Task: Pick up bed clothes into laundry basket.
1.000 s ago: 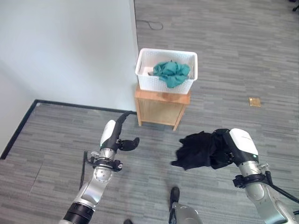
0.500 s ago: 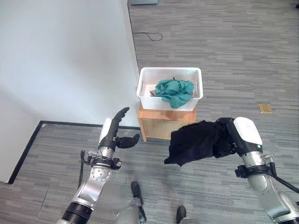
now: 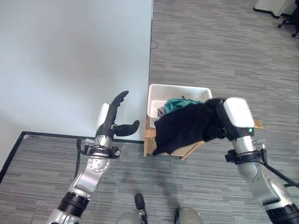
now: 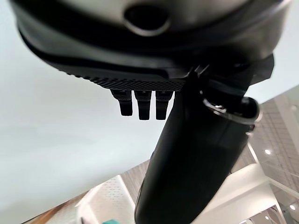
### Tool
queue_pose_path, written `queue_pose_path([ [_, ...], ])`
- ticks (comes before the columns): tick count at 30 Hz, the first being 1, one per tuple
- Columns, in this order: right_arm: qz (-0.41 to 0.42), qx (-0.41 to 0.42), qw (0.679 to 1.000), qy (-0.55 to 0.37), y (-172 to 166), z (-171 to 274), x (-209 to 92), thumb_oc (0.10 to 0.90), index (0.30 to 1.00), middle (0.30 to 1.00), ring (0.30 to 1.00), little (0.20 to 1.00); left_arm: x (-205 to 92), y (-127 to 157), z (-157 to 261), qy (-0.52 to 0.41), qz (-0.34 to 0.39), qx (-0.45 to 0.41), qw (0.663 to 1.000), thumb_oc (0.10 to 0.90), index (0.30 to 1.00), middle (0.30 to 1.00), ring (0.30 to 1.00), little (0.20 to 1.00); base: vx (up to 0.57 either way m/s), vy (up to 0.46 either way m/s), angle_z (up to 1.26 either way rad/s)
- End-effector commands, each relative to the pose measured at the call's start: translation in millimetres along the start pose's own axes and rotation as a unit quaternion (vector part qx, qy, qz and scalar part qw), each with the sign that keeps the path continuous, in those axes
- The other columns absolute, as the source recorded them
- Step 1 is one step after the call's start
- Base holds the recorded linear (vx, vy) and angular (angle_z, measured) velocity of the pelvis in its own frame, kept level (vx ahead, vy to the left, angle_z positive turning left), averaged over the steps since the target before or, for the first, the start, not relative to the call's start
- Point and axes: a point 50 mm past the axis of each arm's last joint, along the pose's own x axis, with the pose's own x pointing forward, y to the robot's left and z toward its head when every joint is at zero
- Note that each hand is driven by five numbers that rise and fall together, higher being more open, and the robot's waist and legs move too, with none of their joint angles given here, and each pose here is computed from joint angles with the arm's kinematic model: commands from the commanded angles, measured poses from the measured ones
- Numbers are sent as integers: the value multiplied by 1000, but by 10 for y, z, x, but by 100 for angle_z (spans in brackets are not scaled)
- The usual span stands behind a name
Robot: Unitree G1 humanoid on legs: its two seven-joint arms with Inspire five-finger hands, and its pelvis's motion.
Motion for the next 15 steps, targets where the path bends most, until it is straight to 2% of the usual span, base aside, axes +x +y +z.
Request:
queue_pose_path([
  [1,-164,-63,984,-33,-720,-18,347,400,300,300,300,300,143,-100,405,-103,12,-49,993,800,900,900,900,900,187,-79,37],
  [5,-144,-79,986,-16,-729,-142,435,400,300,300,300,300,62,-173,303,-79,-5,-65,995,800,900,900,900,900,141,-83,8],
  [8,-83,-121,989,32,-680,-424,557,400,300,300,300,300,45,-242,245,-65,-25,-70,995,800,900,900,900,900,83,-85,-7],
  [13,-41,-191,975,101,-826,-759,940,400,300,300,300,300,51,-333,205,-54,-53,-82,994,800,900,900,900,900,23,-55,2],
  [15,-46,-205,972,101,-916,-742,1091,400,300,300,300,300,63,-321,202,-54,-52,-83,994,800,900,900,900,900,-20,6,0],
])
